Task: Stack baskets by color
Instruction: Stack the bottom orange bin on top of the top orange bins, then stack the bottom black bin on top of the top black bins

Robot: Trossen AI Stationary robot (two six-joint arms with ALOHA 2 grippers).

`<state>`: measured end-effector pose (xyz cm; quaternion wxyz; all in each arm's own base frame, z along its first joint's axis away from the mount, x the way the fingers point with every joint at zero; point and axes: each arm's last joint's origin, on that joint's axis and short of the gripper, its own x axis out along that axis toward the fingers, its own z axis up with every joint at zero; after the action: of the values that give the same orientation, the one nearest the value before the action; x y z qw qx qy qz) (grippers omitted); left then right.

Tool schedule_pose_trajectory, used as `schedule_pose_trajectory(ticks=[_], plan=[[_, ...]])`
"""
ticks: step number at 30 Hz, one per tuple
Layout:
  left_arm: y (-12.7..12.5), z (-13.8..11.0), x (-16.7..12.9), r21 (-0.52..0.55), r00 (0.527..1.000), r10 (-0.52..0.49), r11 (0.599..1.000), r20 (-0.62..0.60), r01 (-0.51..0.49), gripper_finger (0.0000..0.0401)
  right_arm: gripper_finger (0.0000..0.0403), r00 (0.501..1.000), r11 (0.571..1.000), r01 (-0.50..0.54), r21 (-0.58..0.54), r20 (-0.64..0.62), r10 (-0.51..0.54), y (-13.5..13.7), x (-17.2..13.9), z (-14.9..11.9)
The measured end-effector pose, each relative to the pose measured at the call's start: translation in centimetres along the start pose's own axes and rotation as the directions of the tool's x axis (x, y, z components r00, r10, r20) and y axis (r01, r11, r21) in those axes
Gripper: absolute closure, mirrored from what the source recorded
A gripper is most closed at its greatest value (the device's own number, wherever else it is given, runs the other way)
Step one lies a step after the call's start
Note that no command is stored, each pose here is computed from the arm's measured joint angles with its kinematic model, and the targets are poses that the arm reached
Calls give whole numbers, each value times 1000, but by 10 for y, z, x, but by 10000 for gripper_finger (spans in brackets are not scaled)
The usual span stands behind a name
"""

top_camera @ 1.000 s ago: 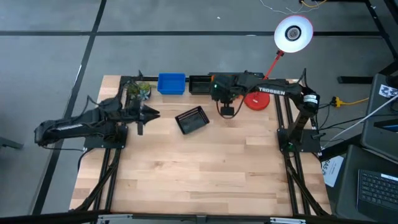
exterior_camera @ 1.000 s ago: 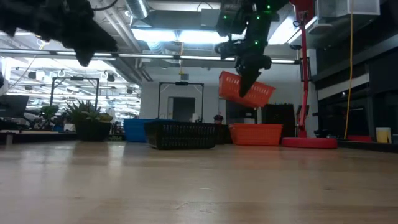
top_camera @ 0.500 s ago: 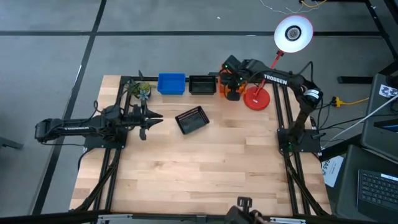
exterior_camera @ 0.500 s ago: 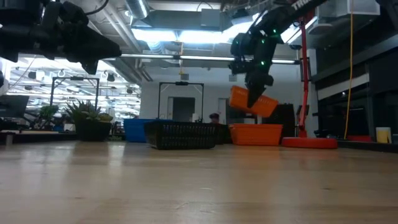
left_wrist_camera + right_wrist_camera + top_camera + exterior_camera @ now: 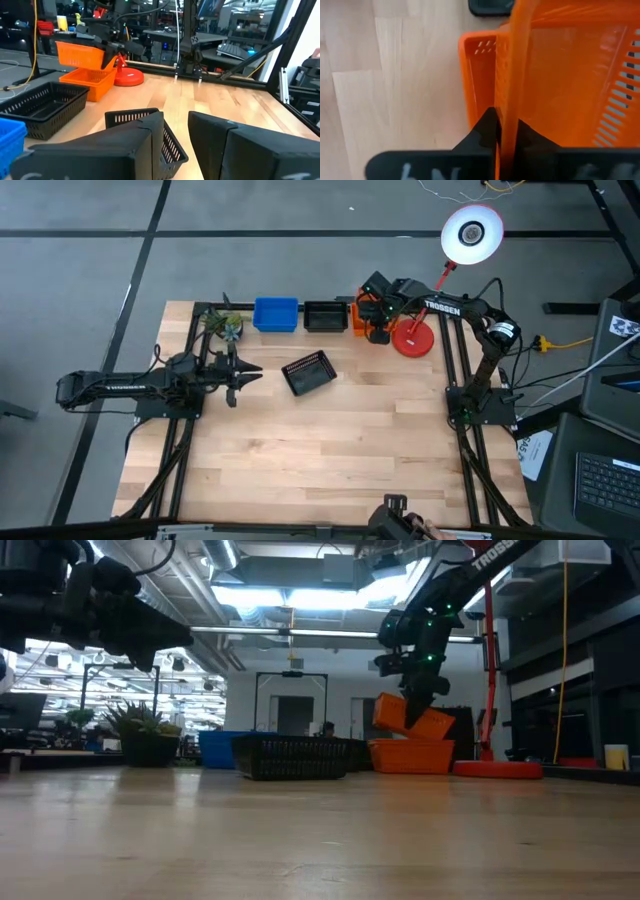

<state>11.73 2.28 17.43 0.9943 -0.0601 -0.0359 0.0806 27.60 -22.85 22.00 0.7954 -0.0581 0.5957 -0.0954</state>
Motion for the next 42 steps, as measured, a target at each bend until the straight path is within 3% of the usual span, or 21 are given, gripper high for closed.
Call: schedule_pose_trajectory(ticks=[10, 14, 21, 23, 26, 28, 30, 33, 38, 42], plan=[[0, -1, 0, 0, 1000, 1, 1000, -7, -1, 319, 318, 1000, 1000, -14, -3, -27, 14, 2, 0, -2], [0, -1, 0, -1, 1000, 2, 1000, -8, -2, 319, 288, 996, 999, 46, -1, -72, -46, 0, 0, -4], [0, -1, 0, -3, 1000, 3, 1000, -14, -3, 319, 274, 995, 1000, 12, 3, -101, -12, 16, -9, 8], [0, -2, 0, -3, 1000, 4, 1000, -23, -4, 319, 273, 995, 998, -43, 34, -93, 46, 27, -15, 15], [0, -3, 0, -3, 999, 6, 1000, -35, -6, 319, 273, 977, 975, -215, 59, -2, 215, 48, -24, 31], [1, -4, 0, -2, 999, 6, 1000, -41, -6, 319, 273, 937, 940, -342, 17, 81, 339, 68, -27, 44], [1, -5, 0, -3, 998, 8, 1000, -55, -8, 319, 273, 902, 913, -403, -61, 139, 408, 89, -29, 57], [1, -6, 0, -3, 998, 9, 1000, -64, -9, 319, 273, 905, 924, -345, -162, 204, 374, 121, -31, 79], [1, -7, 0, -3, 997, 10, 1000, -77, -10, 319, 273, 900, 932, -135, -337, 352, 258, 166, -42, 108], [1, -7, 0, -3, 997, 10, 1000, -77, -11, 319, 273, 893, 920, -120, -374, 365, 265, 181, -31, 116]])
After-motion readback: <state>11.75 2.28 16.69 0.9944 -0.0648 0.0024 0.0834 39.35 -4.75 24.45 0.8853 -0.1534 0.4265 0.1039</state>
